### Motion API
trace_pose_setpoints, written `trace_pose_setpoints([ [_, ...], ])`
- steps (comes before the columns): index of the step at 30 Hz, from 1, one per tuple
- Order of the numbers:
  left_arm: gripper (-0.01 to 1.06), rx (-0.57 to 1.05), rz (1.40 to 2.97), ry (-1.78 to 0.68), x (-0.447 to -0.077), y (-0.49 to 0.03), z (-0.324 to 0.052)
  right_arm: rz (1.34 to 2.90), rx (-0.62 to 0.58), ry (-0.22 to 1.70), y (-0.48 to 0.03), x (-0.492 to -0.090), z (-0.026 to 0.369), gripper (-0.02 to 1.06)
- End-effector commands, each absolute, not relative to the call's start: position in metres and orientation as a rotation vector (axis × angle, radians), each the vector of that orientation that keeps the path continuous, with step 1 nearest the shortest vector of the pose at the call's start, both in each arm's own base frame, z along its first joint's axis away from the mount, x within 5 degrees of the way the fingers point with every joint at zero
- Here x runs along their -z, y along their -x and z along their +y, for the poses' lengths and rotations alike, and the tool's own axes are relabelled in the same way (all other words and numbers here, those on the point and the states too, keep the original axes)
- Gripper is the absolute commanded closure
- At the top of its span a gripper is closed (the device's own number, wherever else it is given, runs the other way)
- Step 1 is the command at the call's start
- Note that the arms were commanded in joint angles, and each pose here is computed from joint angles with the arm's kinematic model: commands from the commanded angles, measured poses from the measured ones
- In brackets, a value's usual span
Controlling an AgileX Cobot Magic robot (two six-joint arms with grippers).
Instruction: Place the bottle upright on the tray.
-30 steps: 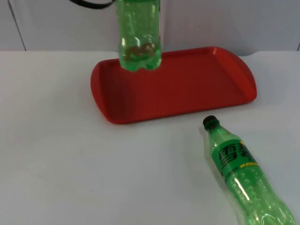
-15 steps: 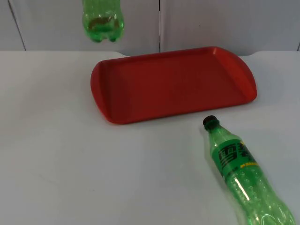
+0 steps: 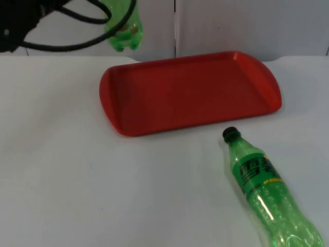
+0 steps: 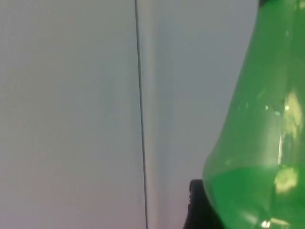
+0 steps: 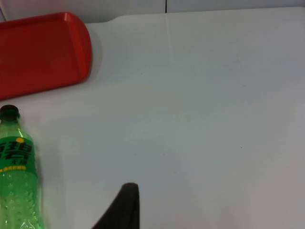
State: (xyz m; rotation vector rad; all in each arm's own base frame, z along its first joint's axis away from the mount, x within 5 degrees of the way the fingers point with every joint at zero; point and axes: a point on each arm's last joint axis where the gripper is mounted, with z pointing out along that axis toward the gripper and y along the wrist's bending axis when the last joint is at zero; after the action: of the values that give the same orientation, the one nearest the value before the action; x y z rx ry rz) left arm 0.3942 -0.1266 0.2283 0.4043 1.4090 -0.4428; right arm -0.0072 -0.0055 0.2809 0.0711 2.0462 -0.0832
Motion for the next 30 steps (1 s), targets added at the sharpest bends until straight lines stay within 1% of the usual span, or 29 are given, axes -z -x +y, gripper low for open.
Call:
trace_pose_setpoints([
  [1, 1.05, 0.454, 1.376, -0.383, -0.221, -0.402, -0.127, 2.045, 0.087, -0.072, 0.008, -0.280, -0.005, -0.01],
  [3, 1.05, 0.455, 1.400, -0.384, -0.206, -0.412, -0.130, 2.045, 0.087, -0.072, 0.008, -0.280, -0.005, -0.01],
  [4, 1.05, 0.455, 1.400, -0.384, -0.206, -0.412, -0.130, 2.045, 0.087, -0.072, 0.008, -0.280, -0.005, -0.01],
  [8, 1.05, 0.457, 1.419, -0.396, -0.184, -0.431, -0.135, 2.045, 0.087, -0.072, 0.008, -0.280, -0.005, -0.01],
  [12, 1.05, 0.444, 1.418, -0.407, -0.170, -0.446, -0.139, 2.045, 0.087, -0.072, 0.008, -0.280, -0.005, -0.01],
  [19, 1.05, 0.441, 1.409, -0.413, -0.154, -0.462, -0.143, 2.045, 0.087, -0.072, 0.008, -0.280, -0.005, -0.01],
  [23, 1.05, 0.441, 1.416, -0.415, -0.139, -0.473, -0.146, 2.045, 0.087, -0.072, 0.008, -0.280, -0.005, -0.01],
  [30, 1.05, 0.446, 1.439, -0.416, -0.117, -0.478, -0.147, 2.045, 0.087, -0.072, 0.008, -0.280, -0.005, -0.01],
])
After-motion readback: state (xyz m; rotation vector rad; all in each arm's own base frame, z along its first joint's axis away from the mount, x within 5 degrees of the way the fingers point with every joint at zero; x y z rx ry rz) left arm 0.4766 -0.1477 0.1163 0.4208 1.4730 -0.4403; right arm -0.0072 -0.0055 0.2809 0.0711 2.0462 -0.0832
